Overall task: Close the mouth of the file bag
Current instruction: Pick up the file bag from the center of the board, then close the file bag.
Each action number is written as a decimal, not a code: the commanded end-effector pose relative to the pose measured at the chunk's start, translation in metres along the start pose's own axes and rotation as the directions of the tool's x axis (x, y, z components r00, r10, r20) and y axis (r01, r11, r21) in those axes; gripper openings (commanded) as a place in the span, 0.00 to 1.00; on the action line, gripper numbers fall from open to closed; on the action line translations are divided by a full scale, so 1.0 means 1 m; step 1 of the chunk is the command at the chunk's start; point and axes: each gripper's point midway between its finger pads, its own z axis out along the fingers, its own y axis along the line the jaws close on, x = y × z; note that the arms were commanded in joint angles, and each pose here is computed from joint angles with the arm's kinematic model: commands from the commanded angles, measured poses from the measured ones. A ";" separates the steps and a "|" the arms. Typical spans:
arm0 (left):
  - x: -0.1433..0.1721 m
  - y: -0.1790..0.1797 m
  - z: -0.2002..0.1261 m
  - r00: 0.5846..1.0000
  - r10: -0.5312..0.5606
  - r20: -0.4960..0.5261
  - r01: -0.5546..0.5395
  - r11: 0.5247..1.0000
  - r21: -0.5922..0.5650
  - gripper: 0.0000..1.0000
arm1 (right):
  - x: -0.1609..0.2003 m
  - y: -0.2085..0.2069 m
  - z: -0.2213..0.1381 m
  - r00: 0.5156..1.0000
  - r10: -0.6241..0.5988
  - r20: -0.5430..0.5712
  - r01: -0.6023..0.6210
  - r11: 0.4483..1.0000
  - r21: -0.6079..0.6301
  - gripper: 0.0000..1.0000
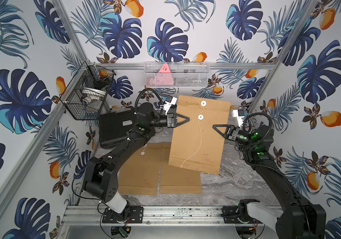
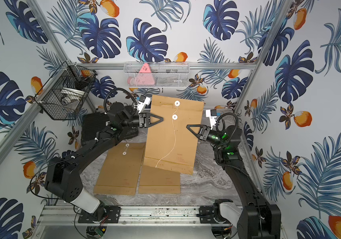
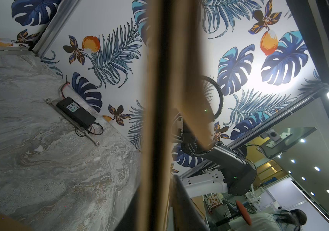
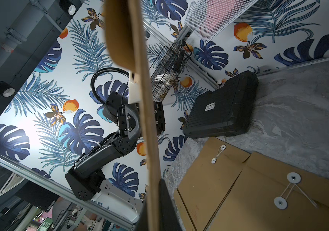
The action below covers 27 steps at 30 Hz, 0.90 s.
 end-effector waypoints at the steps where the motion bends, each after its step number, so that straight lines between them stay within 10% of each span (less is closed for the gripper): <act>1: -0.009 -0.014 0.000 0.998 0.042 0.037 -0.044 0.998 0.043 0.07 | -0.003 0.002 0.004 0.999 -0.037 0.009 0.037 0.999 0.002 0.00; 8: -0.028 -0.004 -0.017 0.986 0.131 0.101 -0.124 0.990 -0.073 0.00 | -0.009 -0.035 -0.007 0.995 0.048 0.084 -0.067 0.966 0.251 0.41; 15: -0.043 0.008 -0.035 0.937 0.331 0.111 -0.283 0.905 -0.317 0.00 | -0.008 -0.087 -0.070 0.964 0.030 0.265 -0.207 0.708 0.675 0.51; 27: -0.048 -0.012 -0.011 0.877 0.475 0.069 -0.421 0.831 -0.364 0.00 | 0.070 -0.057 0.041 0.984 0.129 0.125 -0.167 0.910 0.379 0.48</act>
